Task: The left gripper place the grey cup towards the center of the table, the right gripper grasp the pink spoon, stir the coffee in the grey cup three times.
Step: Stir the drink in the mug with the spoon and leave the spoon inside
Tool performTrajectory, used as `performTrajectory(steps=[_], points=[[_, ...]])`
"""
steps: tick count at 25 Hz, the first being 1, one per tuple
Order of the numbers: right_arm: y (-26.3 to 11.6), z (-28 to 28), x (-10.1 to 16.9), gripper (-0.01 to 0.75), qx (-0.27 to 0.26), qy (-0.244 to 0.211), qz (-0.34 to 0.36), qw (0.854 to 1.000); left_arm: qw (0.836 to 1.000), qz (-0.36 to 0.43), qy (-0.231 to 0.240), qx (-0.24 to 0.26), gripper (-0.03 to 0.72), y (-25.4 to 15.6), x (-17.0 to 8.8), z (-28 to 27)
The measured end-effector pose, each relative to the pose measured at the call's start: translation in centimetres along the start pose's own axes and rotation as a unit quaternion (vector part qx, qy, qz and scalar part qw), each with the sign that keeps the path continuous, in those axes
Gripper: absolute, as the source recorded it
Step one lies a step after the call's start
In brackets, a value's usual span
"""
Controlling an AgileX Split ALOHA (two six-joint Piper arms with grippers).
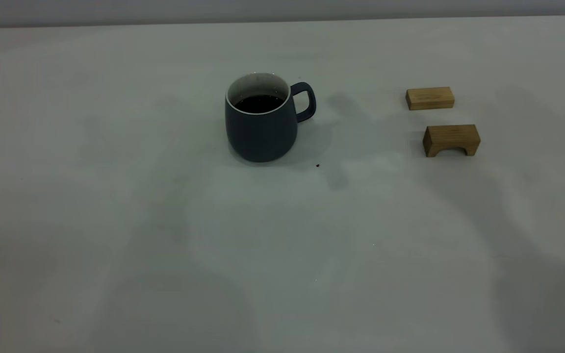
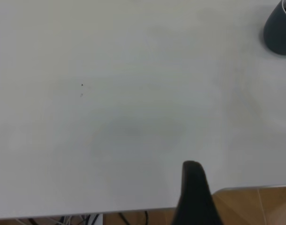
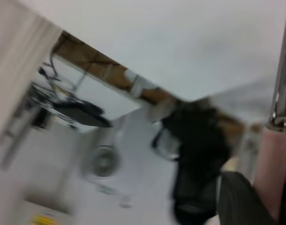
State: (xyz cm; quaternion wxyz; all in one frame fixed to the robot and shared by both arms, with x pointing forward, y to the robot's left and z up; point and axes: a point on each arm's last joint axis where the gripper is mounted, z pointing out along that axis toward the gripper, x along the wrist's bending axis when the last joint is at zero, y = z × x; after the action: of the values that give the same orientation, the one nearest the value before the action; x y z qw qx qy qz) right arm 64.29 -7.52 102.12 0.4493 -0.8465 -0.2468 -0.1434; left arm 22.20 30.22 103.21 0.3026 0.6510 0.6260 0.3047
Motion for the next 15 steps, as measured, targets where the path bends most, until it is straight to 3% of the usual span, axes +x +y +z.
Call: performTrajectory(steps=[4,8,15], points=[[-1.3,2.0,0.2,0.128,0.000,0.018,0.113,0.993,1.000,0.000,0.000,0.000,0.591,0.0,0.0,0.0],[-1.7,3.0,0.5,0.128,-0.003,0.044,0.150,0.988,1.000,0.000,0.000,0.000,0.591,0.0,0.0,0.0],[1.8,6.8,-0.2,0.128,0.052,0.051,0.240,0.968,1.000,0.000,0.000,0.000,0.591,0.0,0.0,0.0]])
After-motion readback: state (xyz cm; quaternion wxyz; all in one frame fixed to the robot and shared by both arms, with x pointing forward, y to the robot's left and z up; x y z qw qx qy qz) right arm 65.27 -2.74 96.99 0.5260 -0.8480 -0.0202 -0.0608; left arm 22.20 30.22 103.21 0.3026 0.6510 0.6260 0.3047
